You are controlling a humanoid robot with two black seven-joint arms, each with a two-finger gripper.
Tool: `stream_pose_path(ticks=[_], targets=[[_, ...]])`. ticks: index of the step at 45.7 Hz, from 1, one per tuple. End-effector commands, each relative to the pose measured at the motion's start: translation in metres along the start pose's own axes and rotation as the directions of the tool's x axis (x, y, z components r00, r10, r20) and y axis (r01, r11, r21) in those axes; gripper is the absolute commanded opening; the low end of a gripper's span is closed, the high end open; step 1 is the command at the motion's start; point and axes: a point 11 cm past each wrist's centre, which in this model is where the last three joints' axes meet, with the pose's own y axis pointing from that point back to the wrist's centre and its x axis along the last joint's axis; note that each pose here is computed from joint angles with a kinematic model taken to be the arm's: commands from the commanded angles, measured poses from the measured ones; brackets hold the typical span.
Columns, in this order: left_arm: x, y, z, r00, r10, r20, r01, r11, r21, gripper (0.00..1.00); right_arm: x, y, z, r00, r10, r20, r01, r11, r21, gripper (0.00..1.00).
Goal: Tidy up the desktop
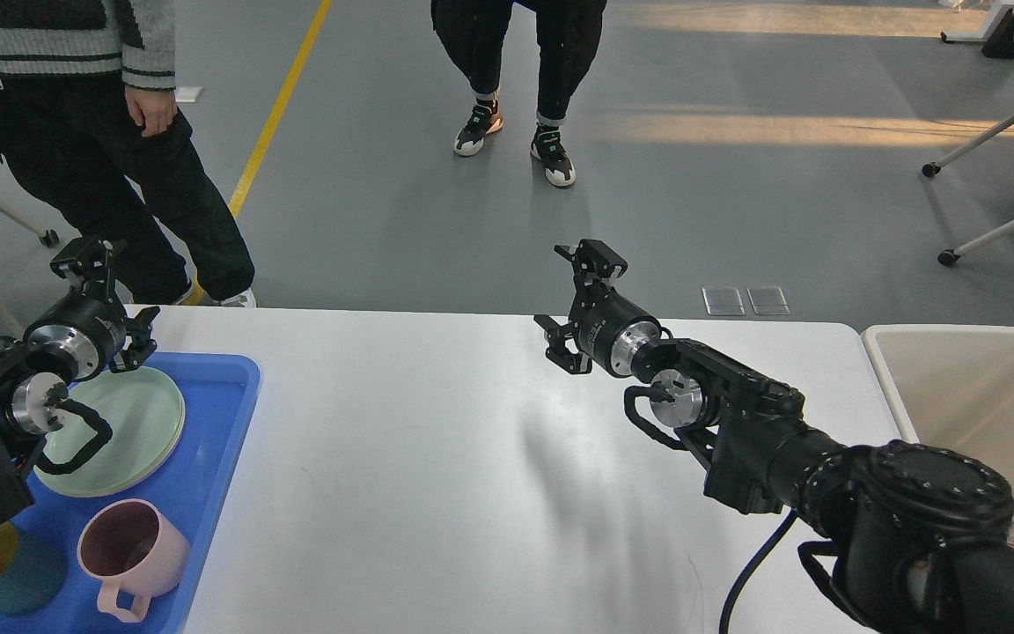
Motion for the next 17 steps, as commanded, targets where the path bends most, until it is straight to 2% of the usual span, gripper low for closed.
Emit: stream_pose_path(ticks=[1,17], targets=[[-0.0001,-0.0001,0.0002,1.000,-0.001,0.000,0.001,1.000,0.000,0.96,-0.0004,0.0005,0.0030,1.000,-0.003,0.002,0.003,1.000,-0.005,1.00],[0.0004,0.0002,-0.0006,1.000,0.001,0.000,-0.001,1.000,0.001,0.96,-0.0004,0.0005,0.0028,1.000,-0.003,0.002,0.003,1.000,-0.004,1.00]])
